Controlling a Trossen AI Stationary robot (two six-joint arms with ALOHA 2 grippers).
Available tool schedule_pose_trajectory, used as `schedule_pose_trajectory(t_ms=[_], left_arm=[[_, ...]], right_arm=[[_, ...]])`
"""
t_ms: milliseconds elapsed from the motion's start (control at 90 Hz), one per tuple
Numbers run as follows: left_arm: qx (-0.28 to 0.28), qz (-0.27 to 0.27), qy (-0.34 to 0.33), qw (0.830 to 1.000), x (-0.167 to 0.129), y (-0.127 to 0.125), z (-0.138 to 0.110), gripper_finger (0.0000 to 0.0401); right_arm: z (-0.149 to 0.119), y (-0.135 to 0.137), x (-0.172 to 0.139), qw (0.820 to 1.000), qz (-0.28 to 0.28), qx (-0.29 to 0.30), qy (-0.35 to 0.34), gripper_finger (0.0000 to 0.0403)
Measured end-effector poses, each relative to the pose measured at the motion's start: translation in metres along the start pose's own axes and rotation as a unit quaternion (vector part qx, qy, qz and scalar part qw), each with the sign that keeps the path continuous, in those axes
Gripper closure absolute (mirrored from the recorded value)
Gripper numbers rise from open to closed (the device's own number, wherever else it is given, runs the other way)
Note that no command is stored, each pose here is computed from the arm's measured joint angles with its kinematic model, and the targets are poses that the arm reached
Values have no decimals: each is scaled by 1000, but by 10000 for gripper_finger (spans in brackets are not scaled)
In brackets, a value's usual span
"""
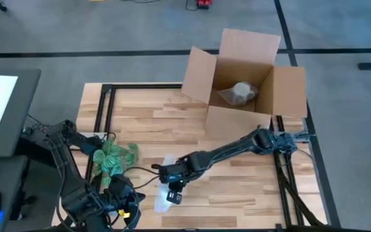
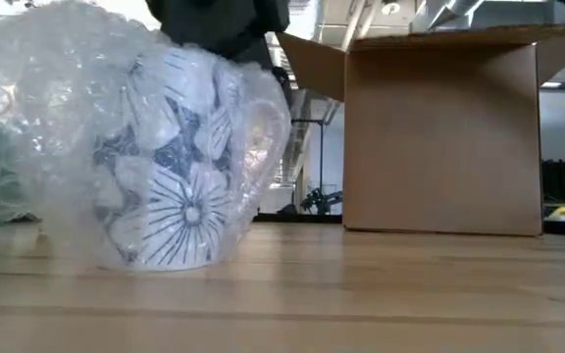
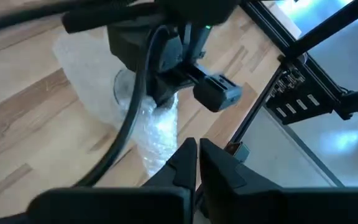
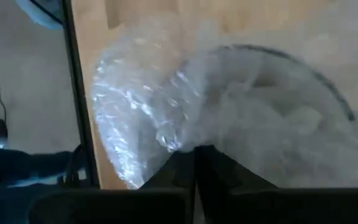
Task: Wrap mug
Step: Wrap the blue mug with bubble wrap
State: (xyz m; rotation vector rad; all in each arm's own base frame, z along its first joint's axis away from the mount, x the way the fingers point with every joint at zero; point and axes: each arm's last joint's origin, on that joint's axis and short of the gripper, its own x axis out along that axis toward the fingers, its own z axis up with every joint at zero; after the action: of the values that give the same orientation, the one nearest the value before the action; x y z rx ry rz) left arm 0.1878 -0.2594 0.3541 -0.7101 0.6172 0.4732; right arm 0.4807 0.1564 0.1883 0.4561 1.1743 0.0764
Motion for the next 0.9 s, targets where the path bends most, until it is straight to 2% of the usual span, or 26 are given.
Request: schedule_pose_trajectory(t_ms=[200,456,644,756,900], left_arm=[[0,0,0,1000,0,0,0,401],[1,1,0,1000,0,0,0,401],[2,1,0,1000,0,0,0,401],[4,1,0,1000,0,0,0,401],[3,1,0,1000,0,0,0,401]], right_arm=[[0,-6,6,1000,-12,5,7,403],[13,-3,-39,999,-21,22,-13,403],[27,6,-71,998,1,23,-52,403],[26,7,-67,998,0,22,-53,403],[18,-4,-47,999,-32,28,-26,403]])
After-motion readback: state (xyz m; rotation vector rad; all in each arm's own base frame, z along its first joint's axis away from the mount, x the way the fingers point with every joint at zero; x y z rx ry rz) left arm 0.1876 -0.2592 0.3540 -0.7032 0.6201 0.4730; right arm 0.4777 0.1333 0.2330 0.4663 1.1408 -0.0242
